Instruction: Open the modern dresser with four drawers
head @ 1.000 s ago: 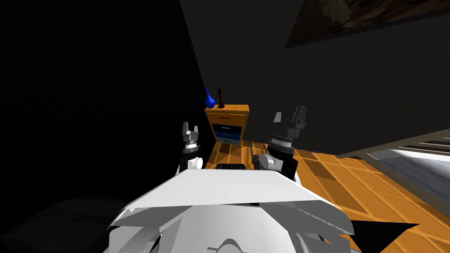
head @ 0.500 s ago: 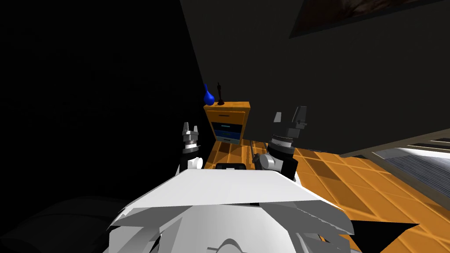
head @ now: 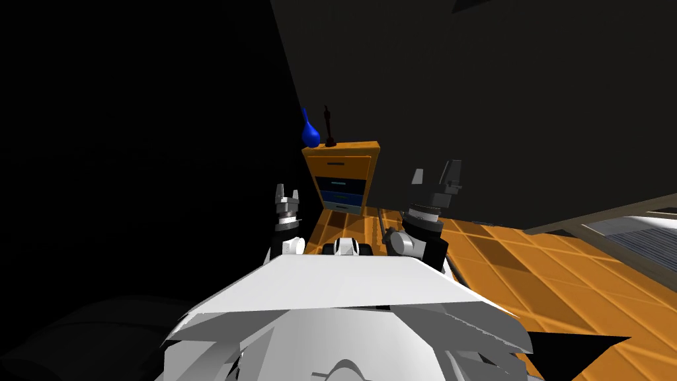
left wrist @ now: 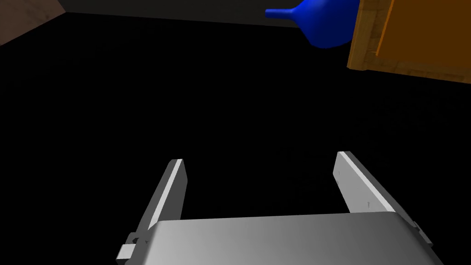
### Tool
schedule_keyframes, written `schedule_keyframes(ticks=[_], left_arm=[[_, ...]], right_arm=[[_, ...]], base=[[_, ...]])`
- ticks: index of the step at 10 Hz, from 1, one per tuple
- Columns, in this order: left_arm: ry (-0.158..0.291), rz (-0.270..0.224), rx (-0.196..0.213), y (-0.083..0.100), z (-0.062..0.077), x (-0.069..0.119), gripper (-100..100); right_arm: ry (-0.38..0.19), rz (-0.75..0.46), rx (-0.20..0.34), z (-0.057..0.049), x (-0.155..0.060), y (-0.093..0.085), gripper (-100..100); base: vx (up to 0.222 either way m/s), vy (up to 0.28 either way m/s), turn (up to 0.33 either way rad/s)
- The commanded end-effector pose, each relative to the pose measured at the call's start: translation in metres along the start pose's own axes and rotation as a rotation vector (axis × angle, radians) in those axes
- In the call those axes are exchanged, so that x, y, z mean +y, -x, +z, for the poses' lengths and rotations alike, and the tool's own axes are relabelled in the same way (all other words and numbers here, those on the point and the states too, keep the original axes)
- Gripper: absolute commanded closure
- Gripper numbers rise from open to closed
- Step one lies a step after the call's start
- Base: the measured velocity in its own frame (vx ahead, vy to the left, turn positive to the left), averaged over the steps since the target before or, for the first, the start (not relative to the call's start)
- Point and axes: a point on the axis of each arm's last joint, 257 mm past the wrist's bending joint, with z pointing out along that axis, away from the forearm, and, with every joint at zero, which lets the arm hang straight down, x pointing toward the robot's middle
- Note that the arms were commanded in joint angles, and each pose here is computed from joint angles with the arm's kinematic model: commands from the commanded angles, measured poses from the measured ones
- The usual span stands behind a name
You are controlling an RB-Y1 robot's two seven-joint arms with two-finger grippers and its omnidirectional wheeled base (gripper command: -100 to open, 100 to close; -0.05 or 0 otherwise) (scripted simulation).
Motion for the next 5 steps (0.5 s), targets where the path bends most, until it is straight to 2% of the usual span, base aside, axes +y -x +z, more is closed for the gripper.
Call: schedule_keyframes(ticks=[1, 5], left_arm=[[0.020, 0.027, 0.050, -0.004, -0.004, 0.013, -100], [0.062, 0.050, 0.096, -0.007, -0.015, 0.043, -100]], right_arm=[[0.000, 0.000, 0.000, 0.000, 0.000, 0.000, 0], [0.000, 0.000, 0.000, 0.000, 0.000, 0.000, 0]], base=[[0.060, 0.001, -0.026], [0.092, 0.003, -0.045]])
